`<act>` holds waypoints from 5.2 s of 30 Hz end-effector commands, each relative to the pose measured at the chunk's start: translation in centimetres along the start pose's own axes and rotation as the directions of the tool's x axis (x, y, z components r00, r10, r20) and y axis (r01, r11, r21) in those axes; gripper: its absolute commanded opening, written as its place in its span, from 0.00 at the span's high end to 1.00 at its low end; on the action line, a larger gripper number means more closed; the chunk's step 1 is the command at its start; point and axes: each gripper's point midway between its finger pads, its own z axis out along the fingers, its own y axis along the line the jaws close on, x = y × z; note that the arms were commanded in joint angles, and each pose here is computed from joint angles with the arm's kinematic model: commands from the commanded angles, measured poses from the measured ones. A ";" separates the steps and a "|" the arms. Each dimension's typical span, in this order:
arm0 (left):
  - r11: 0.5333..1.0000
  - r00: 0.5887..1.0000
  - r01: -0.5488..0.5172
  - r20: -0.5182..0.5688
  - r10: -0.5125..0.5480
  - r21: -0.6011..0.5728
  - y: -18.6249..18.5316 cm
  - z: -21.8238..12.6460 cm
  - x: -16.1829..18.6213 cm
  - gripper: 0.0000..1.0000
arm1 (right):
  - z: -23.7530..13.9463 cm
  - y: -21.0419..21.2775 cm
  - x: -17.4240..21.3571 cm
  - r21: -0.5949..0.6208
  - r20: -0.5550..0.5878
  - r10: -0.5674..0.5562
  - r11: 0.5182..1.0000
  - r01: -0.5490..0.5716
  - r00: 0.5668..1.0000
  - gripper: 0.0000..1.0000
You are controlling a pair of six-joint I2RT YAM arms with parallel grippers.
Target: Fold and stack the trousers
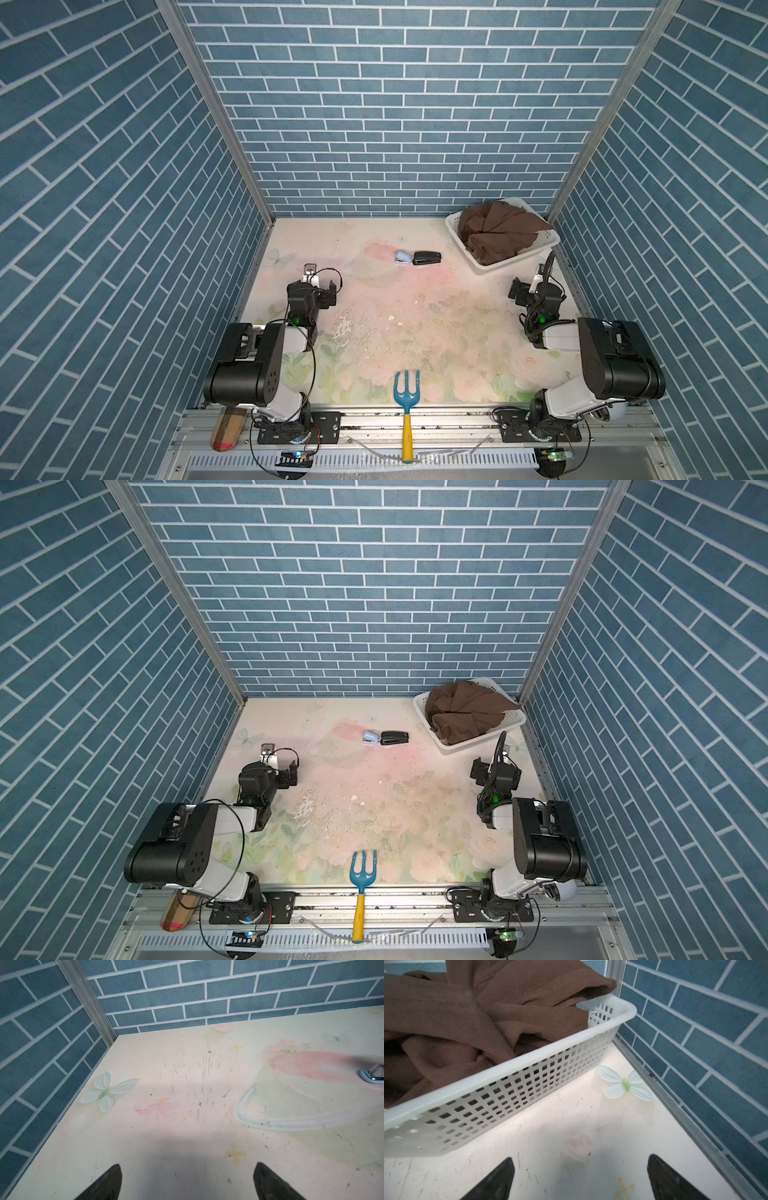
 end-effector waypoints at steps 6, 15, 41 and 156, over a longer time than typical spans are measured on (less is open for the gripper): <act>1.000 1.000 -0.006 0.011 0.006 -0.007 0.2 0.2 -0.6 0.01 | 0.0 0.6 0.3 -0.036 -0.008 -0.027 0.999 0.026 1.000 0.01; 1.000 1.000 -0.006 0.010 0.006 -0.008 0.2 0.2 -0.6 0.01 | 0.0 0.5 0.4 -0.036 -0.011 -0.024 0.999 0.023 1.000 0.01; 0.702 0.817 0.514 0.035 -0.575 -0.493 8.5 -8.3 -5.9 0.01 | -6.9 -2.8 -12.0 0.245 -0.022 0.020 0.969 -0.014 1.000 0.01; 0.919 0.724 0.362 -0.667 -0.174 0.153 -23.8 1.9 -5.4 0.85 | -12.3 34.0 4.5 -0.642 -0.620 -0.315 0.730 -0.234 0.718 0.98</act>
